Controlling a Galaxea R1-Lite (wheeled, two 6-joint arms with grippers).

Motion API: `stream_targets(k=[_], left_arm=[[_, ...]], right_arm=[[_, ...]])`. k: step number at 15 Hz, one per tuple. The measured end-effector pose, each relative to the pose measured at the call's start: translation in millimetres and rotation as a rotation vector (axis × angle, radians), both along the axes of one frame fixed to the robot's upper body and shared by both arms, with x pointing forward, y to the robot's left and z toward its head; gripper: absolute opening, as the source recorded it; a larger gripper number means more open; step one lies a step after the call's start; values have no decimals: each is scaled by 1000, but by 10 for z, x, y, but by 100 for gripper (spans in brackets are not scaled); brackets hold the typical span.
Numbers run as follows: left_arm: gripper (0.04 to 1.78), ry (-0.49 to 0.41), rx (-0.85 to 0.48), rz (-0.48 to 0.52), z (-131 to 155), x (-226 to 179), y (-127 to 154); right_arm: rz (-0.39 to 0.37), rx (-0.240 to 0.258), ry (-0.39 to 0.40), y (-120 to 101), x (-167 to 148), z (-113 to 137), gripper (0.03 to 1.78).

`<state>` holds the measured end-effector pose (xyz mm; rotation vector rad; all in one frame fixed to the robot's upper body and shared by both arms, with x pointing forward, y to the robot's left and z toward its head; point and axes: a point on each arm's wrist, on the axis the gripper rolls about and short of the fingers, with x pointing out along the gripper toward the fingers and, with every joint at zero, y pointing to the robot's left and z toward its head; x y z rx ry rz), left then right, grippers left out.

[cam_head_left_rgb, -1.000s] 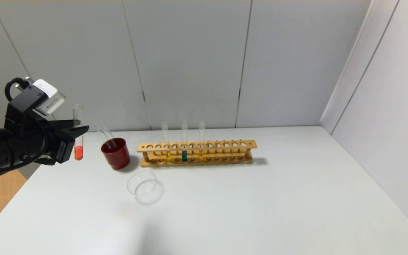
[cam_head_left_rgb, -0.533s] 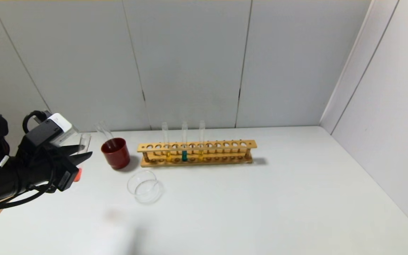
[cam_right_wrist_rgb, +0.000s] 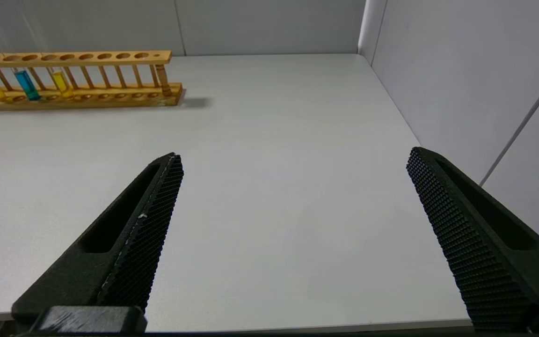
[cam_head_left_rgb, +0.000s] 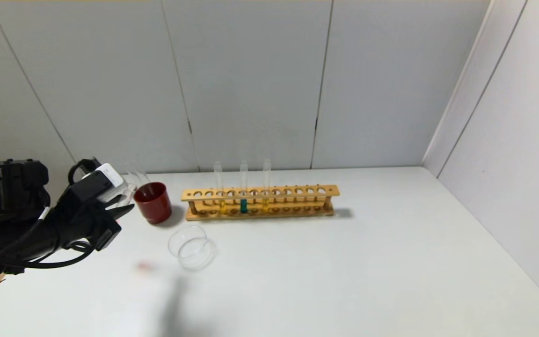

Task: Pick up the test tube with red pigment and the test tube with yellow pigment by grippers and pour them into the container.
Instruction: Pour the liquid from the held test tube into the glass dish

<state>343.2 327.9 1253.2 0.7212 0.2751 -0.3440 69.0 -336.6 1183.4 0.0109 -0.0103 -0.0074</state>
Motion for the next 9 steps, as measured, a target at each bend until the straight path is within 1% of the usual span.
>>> stream_targets(k=[2, 4, 6, 9], left_arm=[[32, -15, 78, -12, -76, 83, 47], [32, -1, 160, -23, -168, 129, 115], [32, 18, 182, -30, -229, 150, 132], [32, 23, 239, -57, -276, 185, 137]], right_arm=[[0, 0, 0, 0, 0, 0, 175], [0, 0, 0, 0, 0, 0, 175], [0, 0, 0, 0, 0, 0, 175], [0, 0, 0, 0, 0, 0, 175]])
